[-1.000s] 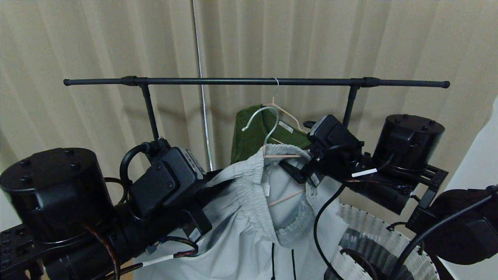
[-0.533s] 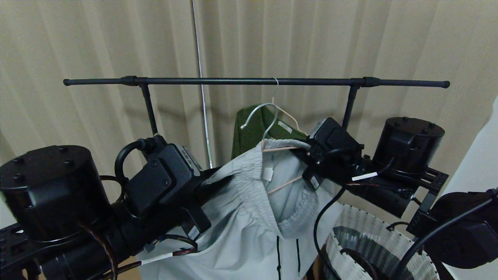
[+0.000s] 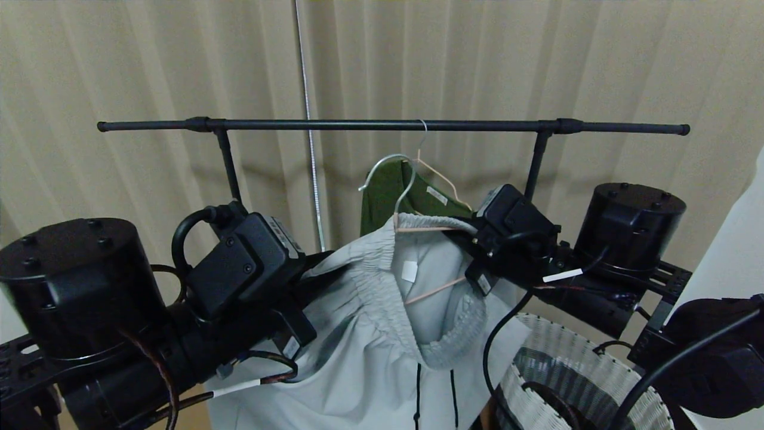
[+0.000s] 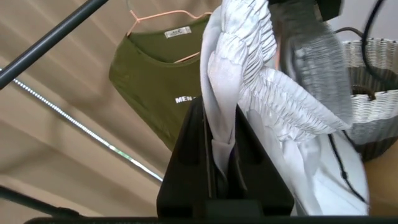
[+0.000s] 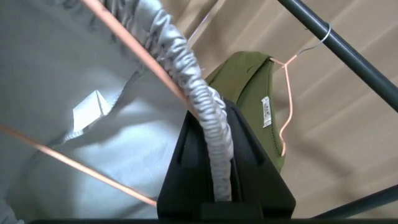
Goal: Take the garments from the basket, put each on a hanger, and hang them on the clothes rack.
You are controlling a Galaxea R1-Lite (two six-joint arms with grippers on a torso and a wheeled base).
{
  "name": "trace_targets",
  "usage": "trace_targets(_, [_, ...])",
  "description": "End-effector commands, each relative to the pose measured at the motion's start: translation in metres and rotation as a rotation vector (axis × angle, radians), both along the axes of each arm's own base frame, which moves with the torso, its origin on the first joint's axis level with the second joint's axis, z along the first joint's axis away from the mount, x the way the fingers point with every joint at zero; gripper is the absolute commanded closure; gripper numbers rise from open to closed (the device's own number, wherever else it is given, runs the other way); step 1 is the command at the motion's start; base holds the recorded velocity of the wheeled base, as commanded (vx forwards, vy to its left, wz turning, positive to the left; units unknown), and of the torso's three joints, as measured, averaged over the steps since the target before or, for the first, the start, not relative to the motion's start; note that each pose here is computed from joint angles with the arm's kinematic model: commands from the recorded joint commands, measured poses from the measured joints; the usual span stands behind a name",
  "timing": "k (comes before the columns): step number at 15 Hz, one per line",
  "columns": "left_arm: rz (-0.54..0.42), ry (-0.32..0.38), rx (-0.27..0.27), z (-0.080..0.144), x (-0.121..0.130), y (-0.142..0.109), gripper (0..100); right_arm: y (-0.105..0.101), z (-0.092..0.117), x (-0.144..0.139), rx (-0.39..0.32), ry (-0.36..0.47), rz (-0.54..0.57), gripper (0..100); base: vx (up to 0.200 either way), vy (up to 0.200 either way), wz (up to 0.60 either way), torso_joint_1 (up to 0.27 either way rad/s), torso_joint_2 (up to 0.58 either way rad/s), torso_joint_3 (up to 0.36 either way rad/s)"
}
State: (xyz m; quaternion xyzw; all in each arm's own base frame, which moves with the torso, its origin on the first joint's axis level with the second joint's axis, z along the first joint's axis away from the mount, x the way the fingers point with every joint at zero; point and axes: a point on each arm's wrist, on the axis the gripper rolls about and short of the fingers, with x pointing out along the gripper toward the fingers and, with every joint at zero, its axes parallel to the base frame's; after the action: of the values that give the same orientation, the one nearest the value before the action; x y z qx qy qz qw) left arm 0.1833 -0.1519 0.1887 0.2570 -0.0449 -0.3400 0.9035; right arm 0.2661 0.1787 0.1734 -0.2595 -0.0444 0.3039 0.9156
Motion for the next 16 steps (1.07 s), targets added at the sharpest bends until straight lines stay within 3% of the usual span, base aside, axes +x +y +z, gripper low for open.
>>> trace_targets(1, [0.006,-0.003,-0.003,0.001,0.001,0.001,100,-0.001,0.001,-0.001,0.002,-0.004,-0.002,100,0.000,0.000,0.00,0.000,0.00,0.000])
trace_targets(2, [0.006,-0.002,-0.002,0.001,0.001,0.001,0,-0.001,0.002,-0.001,0.005,-0.006,-0.002,100,0.000,0.000,0.00,0.000,0.00,0.000])
trace_targets(6, [0.009,0.001,0.001,0.000,0.001,0.001,0,-0.003,0.007,-0.003,0.013,-0.015,-0.011,100,0.000,0.000,0.00,0.000,0.00,0.000])
trace_targets(10, [0.022,0.000,-0.003,0.000,0.000,0.006,0,-0.019,0.012,-0.007,0.018,-0.025,-0.054,100,0.000,0.000,0.00,0.000,0.00,0.000])
trace_targets(16, [0.029,0.037,-0.097,0.005,-0.013,0.016,0,-0.050,0.020,0.001,0.027,-0.048,-0.178,100,0.000,0.000,0.00,0.000,0.00,0.000])
